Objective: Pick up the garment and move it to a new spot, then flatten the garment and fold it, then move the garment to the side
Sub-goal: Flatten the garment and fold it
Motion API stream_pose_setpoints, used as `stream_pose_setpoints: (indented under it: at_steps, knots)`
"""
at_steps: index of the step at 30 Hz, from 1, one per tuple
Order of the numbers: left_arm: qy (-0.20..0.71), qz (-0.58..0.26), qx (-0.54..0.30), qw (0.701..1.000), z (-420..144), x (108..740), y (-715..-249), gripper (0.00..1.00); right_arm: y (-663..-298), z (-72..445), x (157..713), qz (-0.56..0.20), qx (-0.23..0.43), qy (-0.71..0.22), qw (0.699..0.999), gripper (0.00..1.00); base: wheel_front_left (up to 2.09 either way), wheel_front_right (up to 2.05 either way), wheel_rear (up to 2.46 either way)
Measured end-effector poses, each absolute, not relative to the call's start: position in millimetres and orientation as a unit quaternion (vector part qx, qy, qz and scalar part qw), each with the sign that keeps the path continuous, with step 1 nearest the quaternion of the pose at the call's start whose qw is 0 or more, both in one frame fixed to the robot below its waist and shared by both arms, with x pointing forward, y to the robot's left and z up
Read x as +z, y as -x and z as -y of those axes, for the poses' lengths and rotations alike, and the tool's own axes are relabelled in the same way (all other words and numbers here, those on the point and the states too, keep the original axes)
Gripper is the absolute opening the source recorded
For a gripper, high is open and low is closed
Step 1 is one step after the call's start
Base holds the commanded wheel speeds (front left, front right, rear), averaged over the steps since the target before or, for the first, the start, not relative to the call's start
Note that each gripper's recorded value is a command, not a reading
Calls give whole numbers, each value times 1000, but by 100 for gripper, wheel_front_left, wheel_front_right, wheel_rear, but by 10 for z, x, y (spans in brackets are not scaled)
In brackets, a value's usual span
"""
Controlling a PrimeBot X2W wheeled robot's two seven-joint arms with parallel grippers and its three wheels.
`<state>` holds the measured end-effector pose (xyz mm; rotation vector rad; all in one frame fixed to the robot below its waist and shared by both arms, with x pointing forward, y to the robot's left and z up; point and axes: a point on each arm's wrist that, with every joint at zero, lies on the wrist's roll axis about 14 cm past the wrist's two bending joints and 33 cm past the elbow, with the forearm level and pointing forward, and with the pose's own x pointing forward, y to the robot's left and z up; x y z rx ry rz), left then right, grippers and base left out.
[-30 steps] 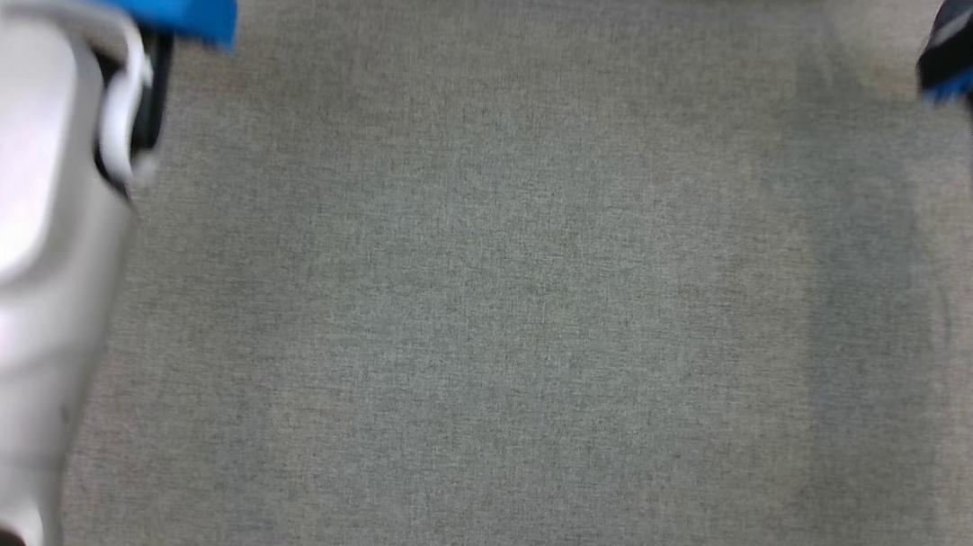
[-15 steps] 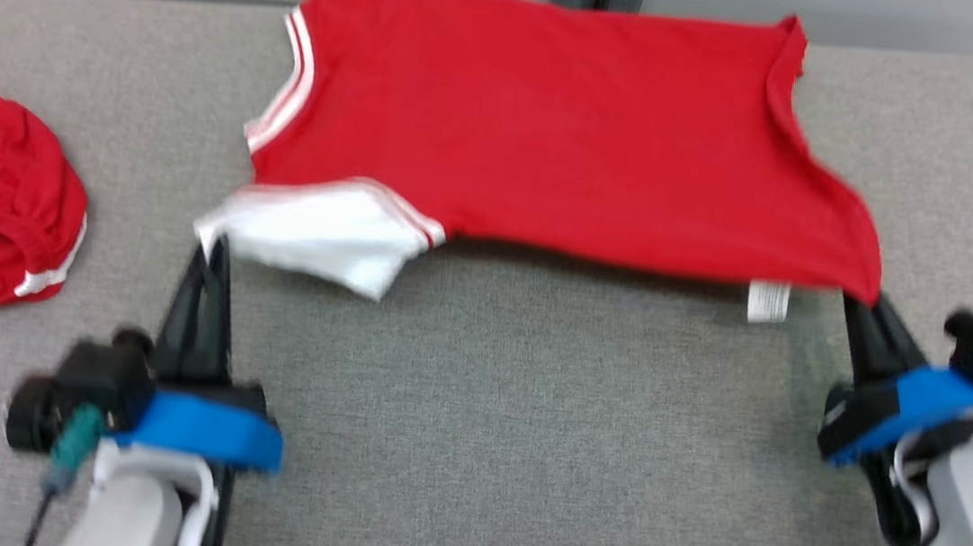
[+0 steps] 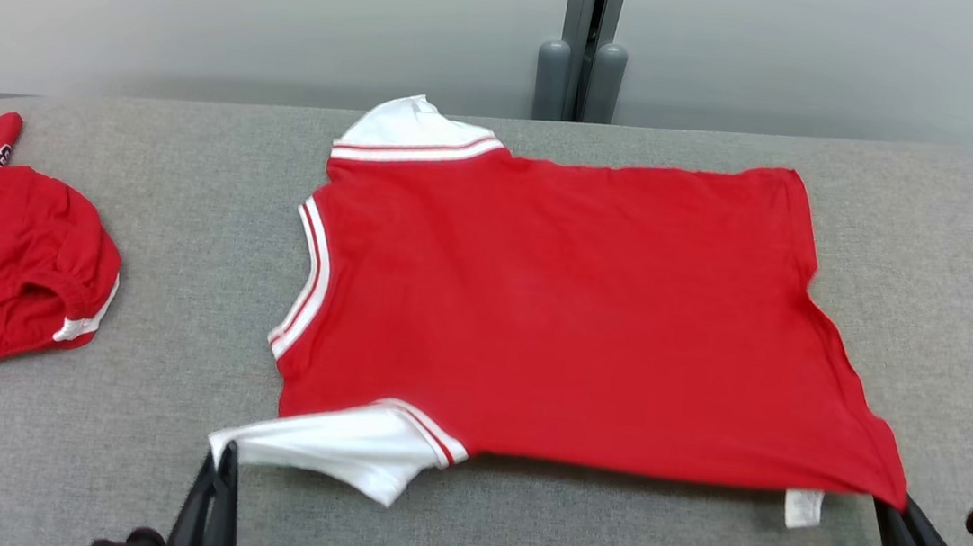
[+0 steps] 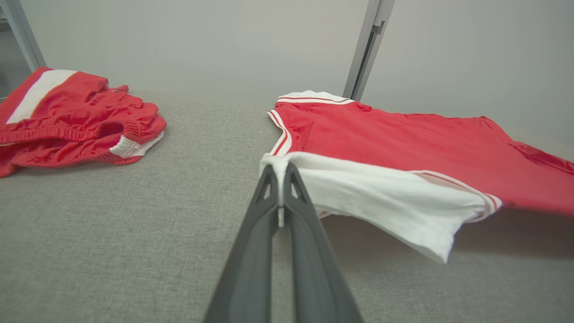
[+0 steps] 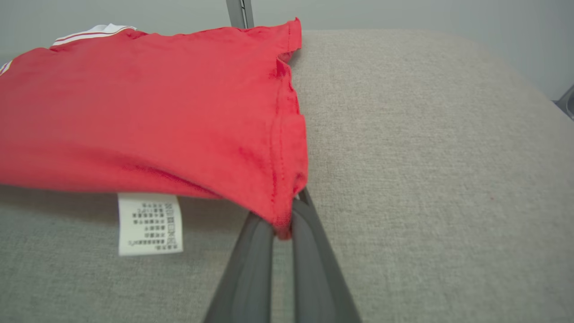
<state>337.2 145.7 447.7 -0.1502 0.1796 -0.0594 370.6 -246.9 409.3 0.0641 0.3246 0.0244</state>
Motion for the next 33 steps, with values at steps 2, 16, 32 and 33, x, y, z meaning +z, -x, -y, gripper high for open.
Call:
stream_pose_setpoints:
  at_steps: [2, 16, 32, 33]
  knots:
    - [75, -97, -33, 992, -1423, 4485, -3291, 0, -3604, 2506, 4099, -169, 5, -30, 985, 0, 0, 0, 0]
    - [53, -101, -80, 990, -1276, 4534, -3378, 0, -3490, 2313, 4171, -212, 19, -25, 977, 0, 0, 0, 0]
    - [13, -93, -136, 986, -1180, 4543, -3836, 0, -3843, 2361, 4303, -212, 28, -3, 977, 0, 0, 0, 0]
    - [10, -93, -138, 986, -1181, 4537, -3876, 0, -3872, 2365, 4297, -214, 28, -3, 977, 0, 0, 0, 0]
